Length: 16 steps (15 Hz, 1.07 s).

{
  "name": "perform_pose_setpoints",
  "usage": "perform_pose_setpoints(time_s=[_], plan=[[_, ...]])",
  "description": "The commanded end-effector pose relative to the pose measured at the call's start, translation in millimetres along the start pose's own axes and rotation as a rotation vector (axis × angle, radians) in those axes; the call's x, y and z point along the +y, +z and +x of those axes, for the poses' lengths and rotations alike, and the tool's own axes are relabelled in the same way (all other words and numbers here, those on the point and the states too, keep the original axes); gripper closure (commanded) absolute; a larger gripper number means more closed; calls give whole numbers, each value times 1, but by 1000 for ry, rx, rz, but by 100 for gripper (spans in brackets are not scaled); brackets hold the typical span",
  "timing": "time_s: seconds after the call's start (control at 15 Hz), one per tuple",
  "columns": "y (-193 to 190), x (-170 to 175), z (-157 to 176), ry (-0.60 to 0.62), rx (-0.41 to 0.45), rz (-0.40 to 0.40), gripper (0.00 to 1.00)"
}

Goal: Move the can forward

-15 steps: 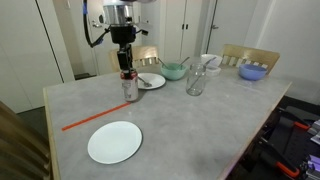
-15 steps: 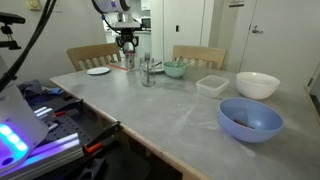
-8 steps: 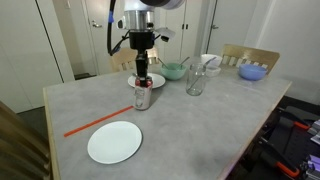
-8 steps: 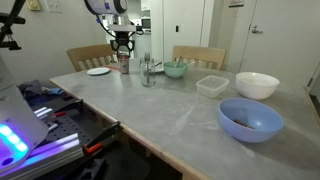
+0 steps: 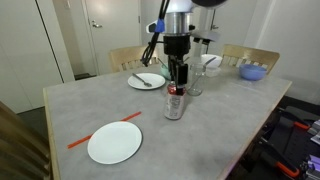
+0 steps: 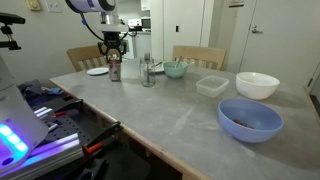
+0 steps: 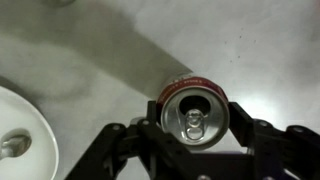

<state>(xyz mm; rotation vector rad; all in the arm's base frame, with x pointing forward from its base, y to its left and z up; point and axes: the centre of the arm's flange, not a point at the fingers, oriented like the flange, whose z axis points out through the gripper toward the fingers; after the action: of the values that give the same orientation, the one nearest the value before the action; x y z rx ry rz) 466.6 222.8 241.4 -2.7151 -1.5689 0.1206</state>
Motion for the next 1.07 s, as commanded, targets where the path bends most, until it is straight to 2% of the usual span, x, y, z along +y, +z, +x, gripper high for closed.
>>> perform_pose_setpoints(time_s=[0.0,0.27,0.67,1.0], plan=[[-2,-31,-46,-92,13,7,55],[-1,-45,-35,-236,6,-2,55],[-12,-63,21,-414,-14,-23,55],[-18,-71,69,-507,-53,-56,55]])
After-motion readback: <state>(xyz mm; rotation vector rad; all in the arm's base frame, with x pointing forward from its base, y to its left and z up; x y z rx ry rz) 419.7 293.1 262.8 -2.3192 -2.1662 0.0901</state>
